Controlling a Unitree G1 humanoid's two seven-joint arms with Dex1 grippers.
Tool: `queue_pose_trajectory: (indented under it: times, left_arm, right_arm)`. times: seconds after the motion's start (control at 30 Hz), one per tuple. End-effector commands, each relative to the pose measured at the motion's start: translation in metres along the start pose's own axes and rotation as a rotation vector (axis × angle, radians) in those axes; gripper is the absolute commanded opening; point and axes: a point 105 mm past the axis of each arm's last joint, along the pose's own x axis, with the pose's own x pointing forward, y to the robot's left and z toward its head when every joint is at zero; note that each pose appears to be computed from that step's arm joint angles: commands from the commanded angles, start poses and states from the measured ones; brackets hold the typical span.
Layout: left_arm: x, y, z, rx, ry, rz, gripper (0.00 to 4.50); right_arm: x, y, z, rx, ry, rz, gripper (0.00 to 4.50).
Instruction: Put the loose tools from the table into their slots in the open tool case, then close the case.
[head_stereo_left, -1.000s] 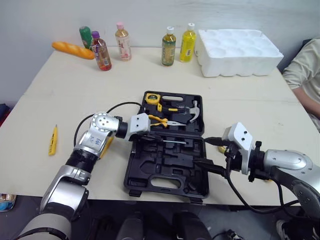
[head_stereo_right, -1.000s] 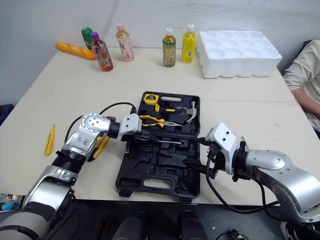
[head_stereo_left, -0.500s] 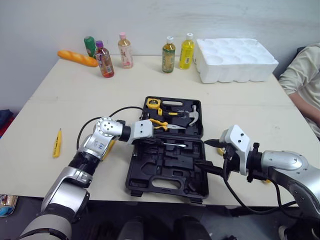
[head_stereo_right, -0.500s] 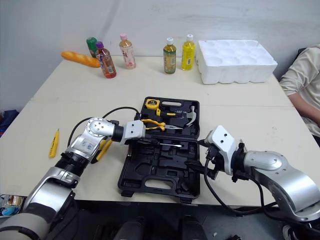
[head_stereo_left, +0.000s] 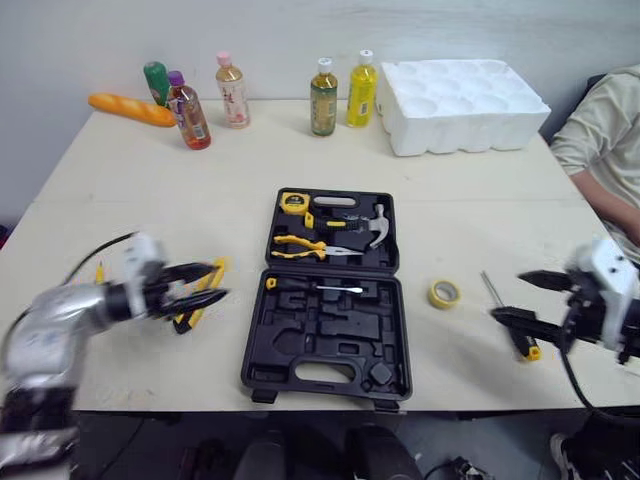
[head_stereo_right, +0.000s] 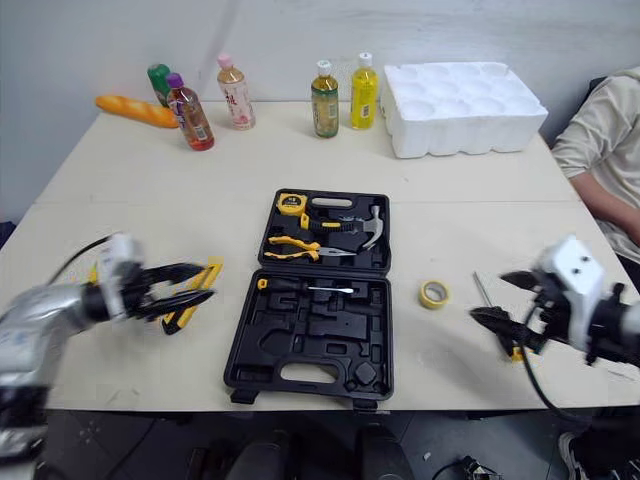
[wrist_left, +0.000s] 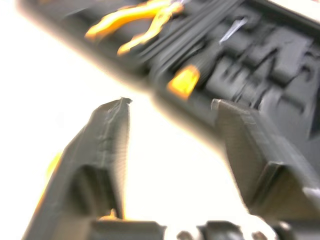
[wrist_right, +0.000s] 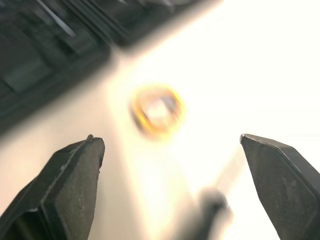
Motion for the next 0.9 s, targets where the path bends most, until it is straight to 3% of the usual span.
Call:
queue_pose_trajectory:
  times: [0.03, 0.23, 0.37, 0.63, 0.8, 0.9]
  left_arm:
    - [-0.065, 0.02, -0.006, -0.059, 0.0, 0.245, 4.48]
    - [-0.16, 0.043, -0.042, -0.119, 0.111, 0.605, 4.48]
    - [-0.178, 0.048, -0.057, -0.13, 0.143, 0.684, 4.48]
    - [-0.145, 0.041, -0.058, -0.105, 0.118, 0.614, 4.48]
    - [-0.091, 0.016, -0.017, -0.089, 0.039, 0.35, 4.48]
    - [-0.028, -0.028, 0.023, -0.043, -0.008, -0.005, 4.48]
  right_arm:
    - [-0.036, -0.03, -0.008, -0.002, 0.02, -0.13, 4.5]
    - [-0.064, -0.069, -0.029, 0.062, 0.053, -0.296, 4.5]
    - [-0.071, -0.085, -0.039, 0.073, 0.079, -0.325, 4.5]
    - [-0.065, -0.1, -0.035, 0.032, 0.053, -0.345, 4.5]
    - [-0.057, -0.088, -0.022, 0.02, 0.0, -0.3, 4.5]
    - [-0.031, -0.044, -0.01, 0.007, -0.046, -0.183, 4.5]
